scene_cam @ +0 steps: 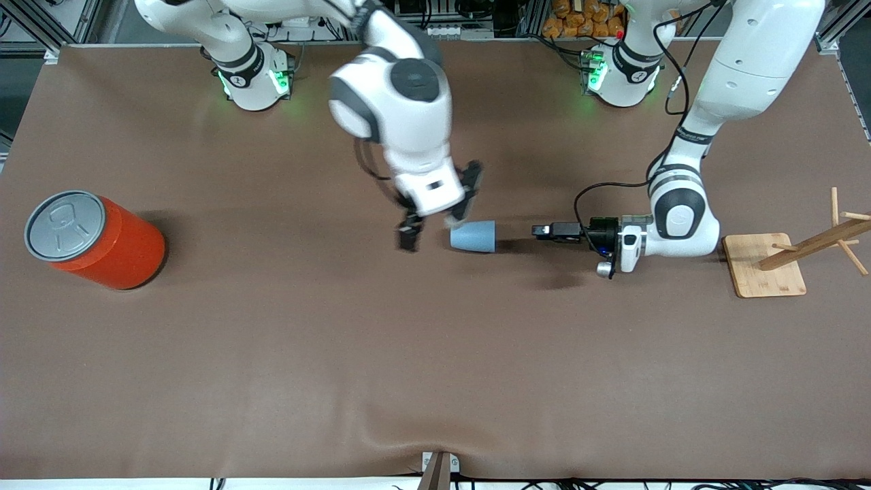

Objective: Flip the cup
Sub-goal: 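Grasp the cup with the left gripper while the right gripper releases it, then rotate the cup upright with the left gripper and lower it onto the table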

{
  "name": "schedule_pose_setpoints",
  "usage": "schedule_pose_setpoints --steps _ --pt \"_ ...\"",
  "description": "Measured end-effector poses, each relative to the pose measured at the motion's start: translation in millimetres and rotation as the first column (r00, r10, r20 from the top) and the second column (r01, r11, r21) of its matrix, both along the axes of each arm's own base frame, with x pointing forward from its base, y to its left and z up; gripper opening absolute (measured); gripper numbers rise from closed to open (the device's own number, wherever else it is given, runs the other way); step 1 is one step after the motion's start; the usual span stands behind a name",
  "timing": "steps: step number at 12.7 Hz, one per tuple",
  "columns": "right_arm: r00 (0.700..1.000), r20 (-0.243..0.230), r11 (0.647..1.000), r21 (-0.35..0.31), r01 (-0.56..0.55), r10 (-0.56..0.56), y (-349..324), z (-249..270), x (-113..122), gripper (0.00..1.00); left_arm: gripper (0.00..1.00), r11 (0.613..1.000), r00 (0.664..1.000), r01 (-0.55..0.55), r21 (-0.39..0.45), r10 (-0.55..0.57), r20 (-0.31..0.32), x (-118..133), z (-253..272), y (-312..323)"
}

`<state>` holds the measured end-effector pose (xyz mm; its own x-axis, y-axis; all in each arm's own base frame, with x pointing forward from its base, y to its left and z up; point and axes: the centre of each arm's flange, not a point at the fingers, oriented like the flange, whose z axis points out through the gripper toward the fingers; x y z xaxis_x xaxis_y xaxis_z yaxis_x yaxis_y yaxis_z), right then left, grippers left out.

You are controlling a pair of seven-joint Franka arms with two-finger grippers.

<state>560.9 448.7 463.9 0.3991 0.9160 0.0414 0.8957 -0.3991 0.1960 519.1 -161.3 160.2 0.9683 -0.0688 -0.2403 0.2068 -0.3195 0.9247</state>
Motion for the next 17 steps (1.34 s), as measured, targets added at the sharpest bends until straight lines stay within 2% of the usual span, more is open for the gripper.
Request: schedule_pose_setpoints --steps 2,4,7,10,11,12,13,14,15,16,17 --pt "0.989 0.006 0.989 0.031 0.145 -0.145 -86.1 27.8 51.5 1.0 0.73 1.0 1.0 -0.01 -0.009 0.01 -0.007 -4.0 -2.2 -23.4" --pt "0.965 -0.01 0.963 0.064 0.262 -0.262 -160.8 52.4 81.3 1.0 0.72 1.0 1.0 -0.019 -0.008 0.019 -0.011 -8.0 -6.7 -39.7" --pt "0.923 -0.026 0.919 0.09 0.384 -0.384 -249.5 93.1 95.1 1.0 0.72 0.999 0.999 -0.032 -0.015 0.032 -0.002 -12.0 -19.9 -49.9" --pt "0.868 -0.033 0.863 0.09 0.496 -0.496 -312.9 127.8 89.5 1.0 0.71 0.998 0.999 -0.051 -0.024 0.051 -0.003 -13.0 -32.1 -60.7" --pt "0.821 -0.056 0.815 0.101 0.571 -0.568 -325.6 136.1 84.6 1.0 0.7 0.998 0.998 -0.057 -0.017 0.057 -0.001 -13.9 -34.2 -67.6" --pt "0.753 -0.106 0.745 0.115 0.658 -0.649 -338.2 141.1 79.1 1.0 0.68 0.998 0.998 -0.06 -0.009 0.06 -0.002 -15.9 -36.2 -75.2" --pt "0.657 -0.149 0.644 0.127 0.754 -0.739 -352.4 147.4 74.5 1.0 0.68 0.998 0.998 -0.063 -0.003 0.063 0.0 -18.3 -37.8 -82.5" --pt "0.551 -0.172 0.537 0.127 0.834 -0.816 -367.5 154.1 69.7 1.0 0.66 0.998 0.998 -0.065 0.0 0.065 0.01 -20.5 -39.3 -88.9" --pt "0.467 -0.187 0.453 0.115 0.884 -0.864 -377.7 158.9 63.1 1.0 0.65 0.998 0.998 -0.066 -0.003 0.066 0.02 -22.9 -41.5 -93.8" --pt "0.406 -0.192 0.393 0.106 0.914 -0.893 -383.5 161.5 54.7 1.0 0.56 0.998 0.997 -0.066 -0.006 0.067 0.028 -24.5 -44.0 -96.1" --pt "0.362 -0.194 0.348 0.105 0.932 -0.912 -389.2 162.4 44.4 1.0 0.43 0.998 0.997 -0.065 -0.007 0.065 0.033 -24.8 -46.0 -96.2"
